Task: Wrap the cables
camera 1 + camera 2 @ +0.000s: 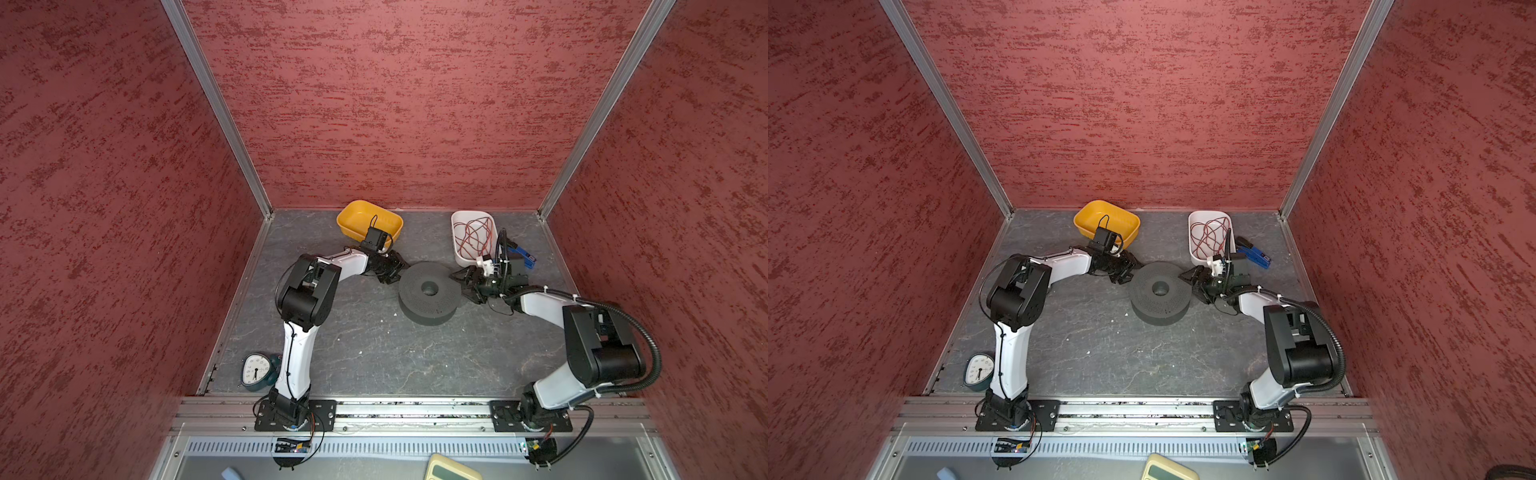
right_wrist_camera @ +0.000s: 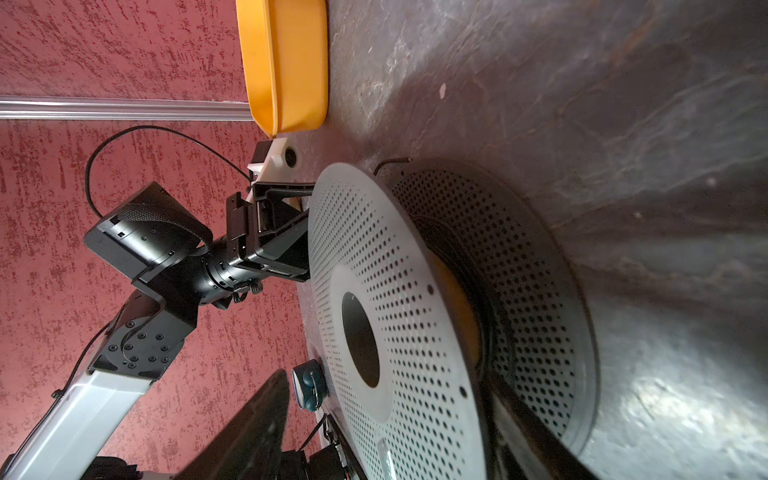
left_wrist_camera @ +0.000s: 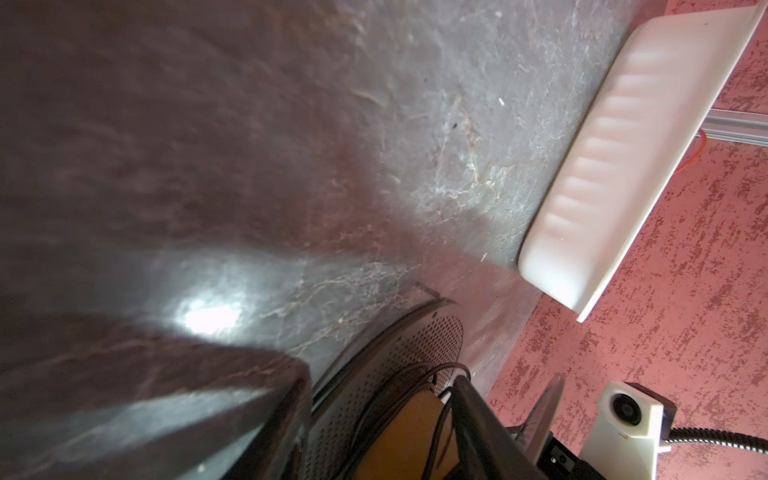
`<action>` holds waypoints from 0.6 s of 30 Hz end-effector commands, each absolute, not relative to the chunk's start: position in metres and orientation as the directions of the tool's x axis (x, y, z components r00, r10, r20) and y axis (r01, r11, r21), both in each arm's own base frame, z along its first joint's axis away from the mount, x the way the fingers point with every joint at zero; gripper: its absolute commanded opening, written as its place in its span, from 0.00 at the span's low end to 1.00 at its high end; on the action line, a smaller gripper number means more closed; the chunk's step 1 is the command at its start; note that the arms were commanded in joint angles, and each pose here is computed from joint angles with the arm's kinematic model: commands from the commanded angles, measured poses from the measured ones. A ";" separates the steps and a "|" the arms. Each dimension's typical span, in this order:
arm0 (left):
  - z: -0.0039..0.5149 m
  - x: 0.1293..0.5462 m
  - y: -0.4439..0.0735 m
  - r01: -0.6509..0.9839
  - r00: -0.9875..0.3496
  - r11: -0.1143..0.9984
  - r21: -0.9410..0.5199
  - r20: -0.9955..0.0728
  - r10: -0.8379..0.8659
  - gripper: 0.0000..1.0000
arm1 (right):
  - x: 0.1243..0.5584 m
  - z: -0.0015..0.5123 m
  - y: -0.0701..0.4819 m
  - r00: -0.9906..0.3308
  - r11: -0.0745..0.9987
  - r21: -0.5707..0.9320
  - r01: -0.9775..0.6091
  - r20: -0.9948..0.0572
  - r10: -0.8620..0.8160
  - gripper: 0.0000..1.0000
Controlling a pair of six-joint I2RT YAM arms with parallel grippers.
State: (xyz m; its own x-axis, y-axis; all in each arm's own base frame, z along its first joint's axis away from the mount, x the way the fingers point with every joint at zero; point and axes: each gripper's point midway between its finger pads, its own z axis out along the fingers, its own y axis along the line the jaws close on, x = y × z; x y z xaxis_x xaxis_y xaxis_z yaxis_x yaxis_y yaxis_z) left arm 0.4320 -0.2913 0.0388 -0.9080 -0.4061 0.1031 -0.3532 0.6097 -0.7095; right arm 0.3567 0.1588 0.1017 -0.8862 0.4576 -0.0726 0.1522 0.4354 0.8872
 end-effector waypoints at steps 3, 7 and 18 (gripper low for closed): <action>0.038 0.429 -0.269 -0.378 -0.900 0.625 -0.683 0.115 -0.419 0.58 | 0.362 0.112 0.149 -0.868 0.502 0.858 0.112 -0.161 0.470 0.73; 0.050 0.436 -0.260 -0.374 -0.901 0.612 -0.697 0.117 -0.417 0.58 | 0.365 0.115 0.142 -0.859 0.549 0.828 0.113 -0.196 0.472 0.73; 0.074 0.439 -0.252 -0.326 -0.916 0.624 -0.710 0.074 -0.394 0.62 | 0.378 0.139 0.135 -0.837 0.600 0.797 0.069 -0.280 0.469 0.74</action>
